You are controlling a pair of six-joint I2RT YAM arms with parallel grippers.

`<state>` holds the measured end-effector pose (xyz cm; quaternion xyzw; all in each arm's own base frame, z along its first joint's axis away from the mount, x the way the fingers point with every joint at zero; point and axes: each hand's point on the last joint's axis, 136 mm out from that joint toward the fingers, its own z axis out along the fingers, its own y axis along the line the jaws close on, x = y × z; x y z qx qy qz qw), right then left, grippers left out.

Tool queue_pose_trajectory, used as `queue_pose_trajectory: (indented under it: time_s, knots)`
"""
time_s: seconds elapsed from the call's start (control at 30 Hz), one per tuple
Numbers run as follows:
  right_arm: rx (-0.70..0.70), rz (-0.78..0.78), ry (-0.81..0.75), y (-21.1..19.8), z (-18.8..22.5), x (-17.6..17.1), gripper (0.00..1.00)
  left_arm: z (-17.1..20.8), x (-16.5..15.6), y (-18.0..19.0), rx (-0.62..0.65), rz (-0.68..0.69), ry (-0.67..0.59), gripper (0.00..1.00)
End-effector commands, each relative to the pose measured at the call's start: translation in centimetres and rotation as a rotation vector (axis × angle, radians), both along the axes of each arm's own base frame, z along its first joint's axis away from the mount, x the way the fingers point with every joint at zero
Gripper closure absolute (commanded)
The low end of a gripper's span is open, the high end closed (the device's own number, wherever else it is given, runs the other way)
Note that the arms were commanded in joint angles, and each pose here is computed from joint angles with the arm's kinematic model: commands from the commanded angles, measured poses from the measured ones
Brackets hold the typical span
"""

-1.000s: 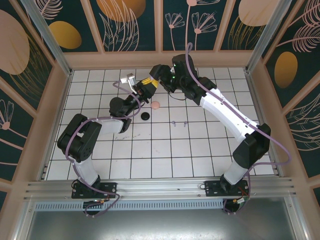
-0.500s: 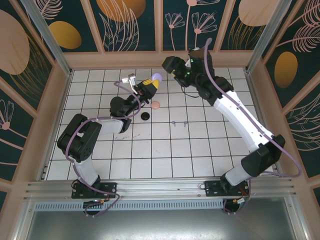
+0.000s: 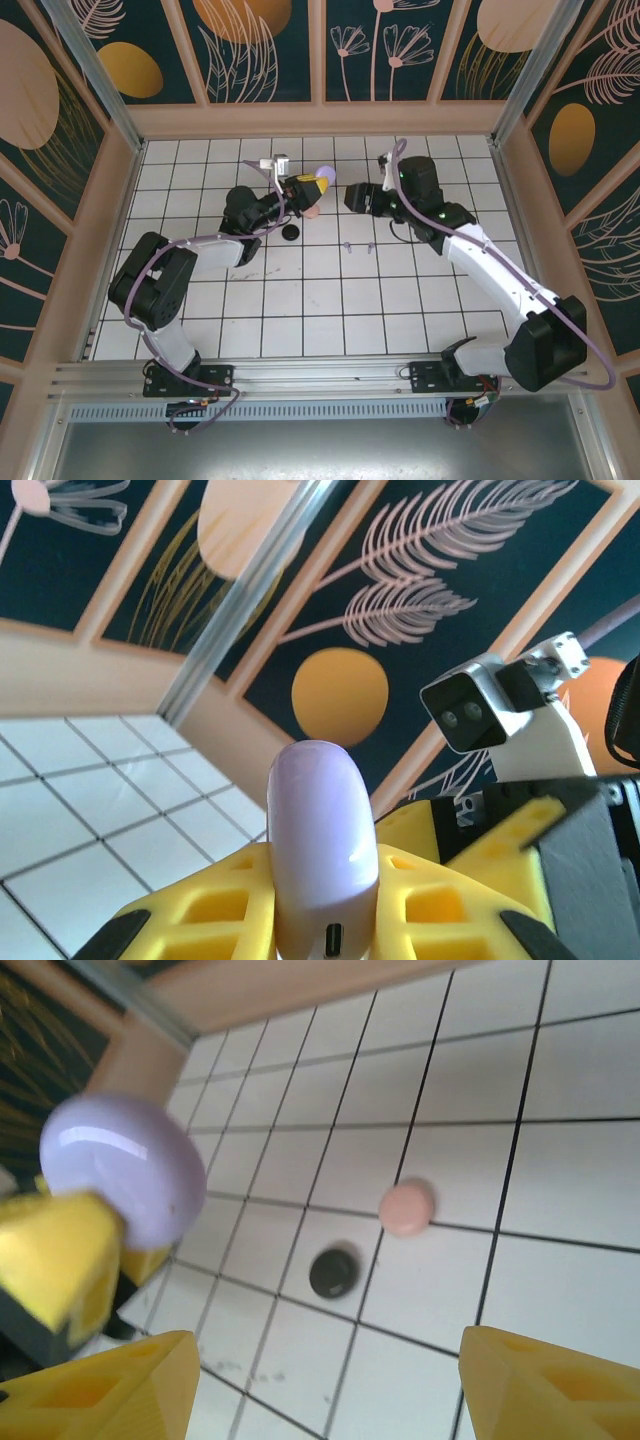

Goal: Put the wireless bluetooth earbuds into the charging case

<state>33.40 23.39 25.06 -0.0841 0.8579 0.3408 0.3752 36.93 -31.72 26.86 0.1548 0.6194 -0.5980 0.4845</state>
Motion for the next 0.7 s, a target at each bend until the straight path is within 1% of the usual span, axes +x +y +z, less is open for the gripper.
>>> queue_pose_trajectory:
  time_s: [0.0,0.23,0.57,0.63,0.67]
  knots:
    - [0.035,0.141,-0.199,1.1,3.6,-1.0,0.3,0.5,-1.0,-0.7,0.053,-0.082,-0.01,1.0]
    - [0.052,0.146,-0.216,1.4,3.8,-0.8,0.31,0.0,-1.6,-1.0,0.071,-0.122,0.009,1.0]
    - [0.06,0.127,-0.195,2.1,3.2,1.0,0.34,0.4,-2.0,-1.2,0.066,-0.152,0.004,1.0]
    - [0.057,0.125,-0.187,2.3,2.9,1.4,0.35,0.5,-2.0,-1.3,0.064,-0.156,0.0,1.0]
    - [0.056,0.122,-0.184,2.4,2.7,1.6,0.35,1.9,-2.5,-1.0,0.051,-0.158,-0.026,1.0]
